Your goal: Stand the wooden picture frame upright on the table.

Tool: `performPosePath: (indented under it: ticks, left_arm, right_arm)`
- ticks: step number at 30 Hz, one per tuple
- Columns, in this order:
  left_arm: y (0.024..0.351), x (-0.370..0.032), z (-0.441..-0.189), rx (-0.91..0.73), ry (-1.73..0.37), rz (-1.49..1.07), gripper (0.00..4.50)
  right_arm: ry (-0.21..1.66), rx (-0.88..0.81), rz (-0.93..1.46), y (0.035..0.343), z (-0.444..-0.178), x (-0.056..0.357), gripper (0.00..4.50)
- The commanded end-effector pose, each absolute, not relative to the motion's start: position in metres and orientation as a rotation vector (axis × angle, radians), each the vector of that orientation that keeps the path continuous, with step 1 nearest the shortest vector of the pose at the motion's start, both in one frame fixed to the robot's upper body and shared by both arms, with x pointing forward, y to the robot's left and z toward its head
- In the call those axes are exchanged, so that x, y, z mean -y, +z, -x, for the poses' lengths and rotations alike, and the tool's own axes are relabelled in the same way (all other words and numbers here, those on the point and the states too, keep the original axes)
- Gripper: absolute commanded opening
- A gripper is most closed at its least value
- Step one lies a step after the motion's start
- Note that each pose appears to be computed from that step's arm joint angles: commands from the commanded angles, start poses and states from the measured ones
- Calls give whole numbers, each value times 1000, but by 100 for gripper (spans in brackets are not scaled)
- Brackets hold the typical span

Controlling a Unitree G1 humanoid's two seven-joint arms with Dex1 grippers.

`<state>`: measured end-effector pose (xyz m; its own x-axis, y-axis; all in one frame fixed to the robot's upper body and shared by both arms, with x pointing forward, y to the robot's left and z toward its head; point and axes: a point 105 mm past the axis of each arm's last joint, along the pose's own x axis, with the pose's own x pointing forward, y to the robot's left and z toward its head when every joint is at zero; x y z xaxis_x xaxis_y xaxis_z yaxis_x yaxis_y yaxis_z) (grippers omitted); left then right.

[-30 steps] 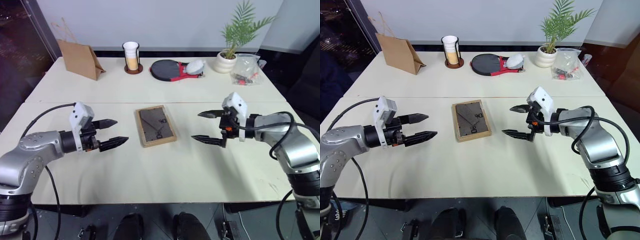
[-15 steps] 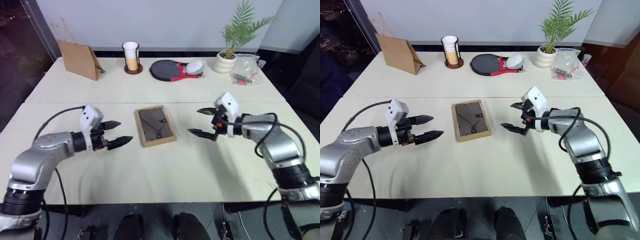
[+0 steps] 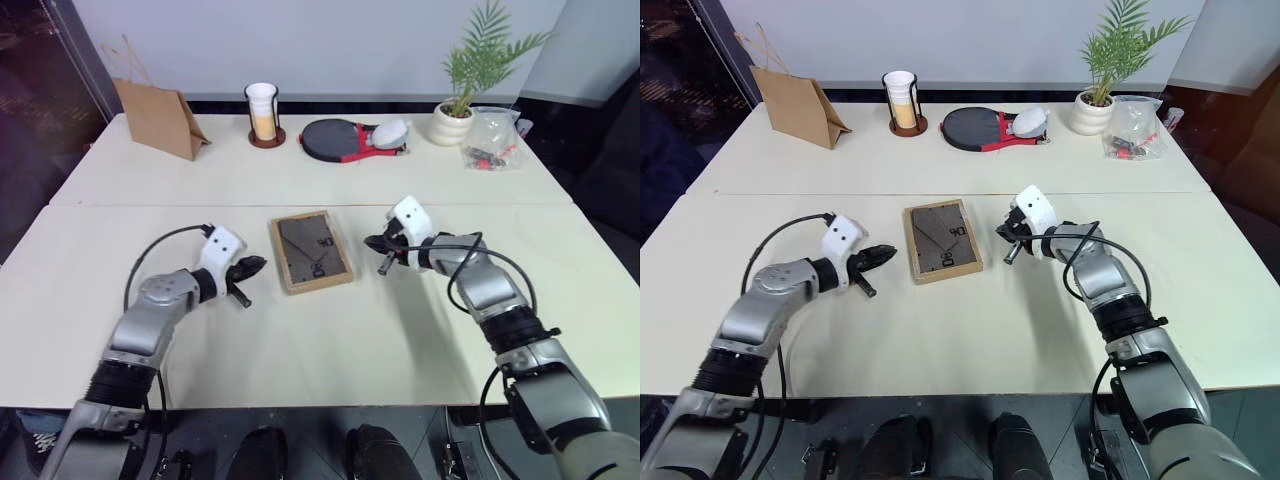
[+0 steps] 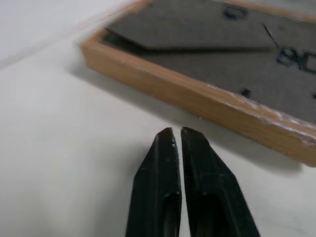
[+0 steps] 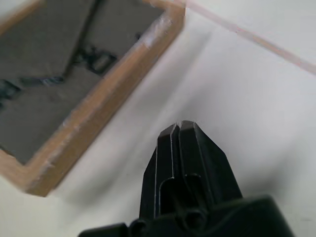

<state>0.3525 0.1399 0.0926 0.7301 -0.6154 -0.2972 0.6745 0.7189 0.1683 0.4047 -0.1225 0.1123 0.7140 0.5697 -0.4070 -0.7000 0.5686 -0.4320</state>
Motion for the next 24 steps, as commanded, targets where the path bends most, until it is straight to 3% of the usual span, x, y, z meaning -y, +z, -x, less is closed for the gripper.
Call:
performPosePath:
  ticks: [1,11,16,19,24]
  left_arm:
    - [93,-136,-353,-211,-680,-300,5]
    - [83,-136,-330,-305,-702,-292,5]
    - [82,-150,-307,-376,-711,-307,5]
    - [81,-159,-300,-407,-697,-322,5]
    - [84,-175,-299,-455,-685,-314,5]
  right_arm:
    - [771,-198,620,114,-405,108,0]
    - [975,-240,547,92,-360,63,0]
    - [1055,-253,547,92,-330,52,0]
    - [1070,-271,545,90,-321,49,0]
    - [1006,-279,603,89,-328,61,0]
